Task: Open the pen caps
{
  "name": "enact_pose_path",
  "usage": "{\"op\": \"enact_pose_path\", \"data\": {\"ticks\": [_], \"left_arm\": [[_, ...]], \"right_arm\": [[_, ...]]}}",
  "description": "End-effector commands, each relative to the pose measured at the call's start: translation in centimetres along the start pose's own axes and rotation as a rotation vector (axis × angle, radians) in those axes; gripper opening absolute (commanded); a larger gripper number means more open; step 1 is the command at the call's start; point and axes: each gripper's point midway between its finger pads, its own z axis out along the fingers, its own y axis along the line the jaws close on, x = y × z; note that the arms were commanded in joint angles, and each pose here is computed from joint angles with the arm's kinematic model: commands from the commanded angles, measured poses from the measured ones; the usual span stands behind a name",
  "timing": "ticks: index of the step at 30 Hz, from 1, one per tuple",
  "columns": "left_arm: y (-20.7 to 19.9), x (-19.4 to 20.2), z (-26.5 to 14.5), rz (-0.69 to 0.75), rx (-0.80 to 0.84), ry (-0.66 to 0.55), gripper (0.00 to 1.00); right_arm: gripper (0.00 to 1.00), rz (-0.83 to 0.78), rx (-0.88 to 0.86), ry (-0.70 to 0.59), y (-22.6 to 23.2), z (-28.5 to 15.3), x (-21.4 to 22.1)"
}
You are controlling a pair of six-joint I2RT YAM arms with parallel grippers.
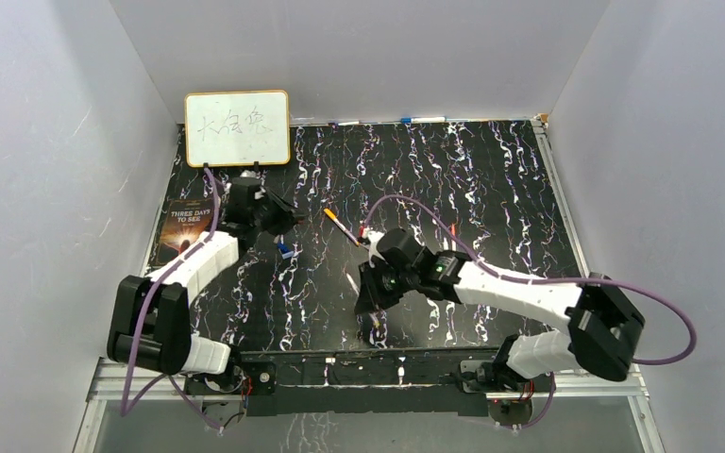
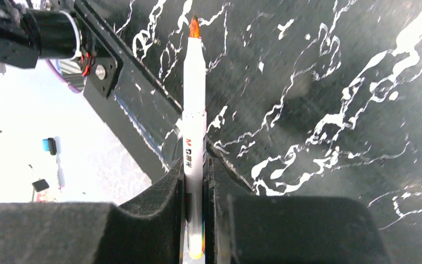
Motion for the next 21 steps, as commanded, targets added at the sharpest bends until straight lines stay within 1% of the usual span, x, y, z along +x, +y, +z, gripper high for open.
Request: {"op": "enact_pose_path", "data": {"ticks": [1, 3, 5, 7, 10, 12, 16, 21], "left_arm": [[-1.0, -3.3, 0.0, -0.043, 0.061, -0.016, 0.0], [-0.8, -3.8, 0.0, 0.005, 0.025, -0.007, 0.0], [-0.1, -3.8, -0.1, 0.083, -0.036, 0.024, 0.01], [1.2, -3.3, -0.3, 0.164, -0.111, 0.078, 0.01], [4.1, -1.9, -1.3, 0.226, -0.226, 0.157, 0.02], [5.7, -1.9, -1.8, 0.267, -0.294, 0.161, 0.02], [8.9, -1.3, -1.8, 0.308, -0.411, 0.21, 0.03], [11.8, -0.6, -0.4, 0.309, -0.496, 0.253, 0.04]], "right_arm": [[0.0, 0.033, -0.024, -0.065, 1.0, -1.5, 0.2], [0.0, 0.027, 0.045, -0.11, -0.1, -2.1, -0.6], [0.0, 0.016, 0.184, -0.141, -2.6, -2.8, -2.2], [0.0, 0.028, 0.343, -0.165, -6.5, -3.7, -4.3], [0.0, 0.092, 0.497, -0.19, -12.8, -5.2, -7.0], [0.0, 0.127, 0.598, -0.209, -16.6, -6.3, -8.2], [0.0, 0.148, 0.783, -0.19, -21.5, -7.3, -8.6], [0.0, 0.176, 0.883, -0.157, -25.0, -7.8, -7.9]]}}
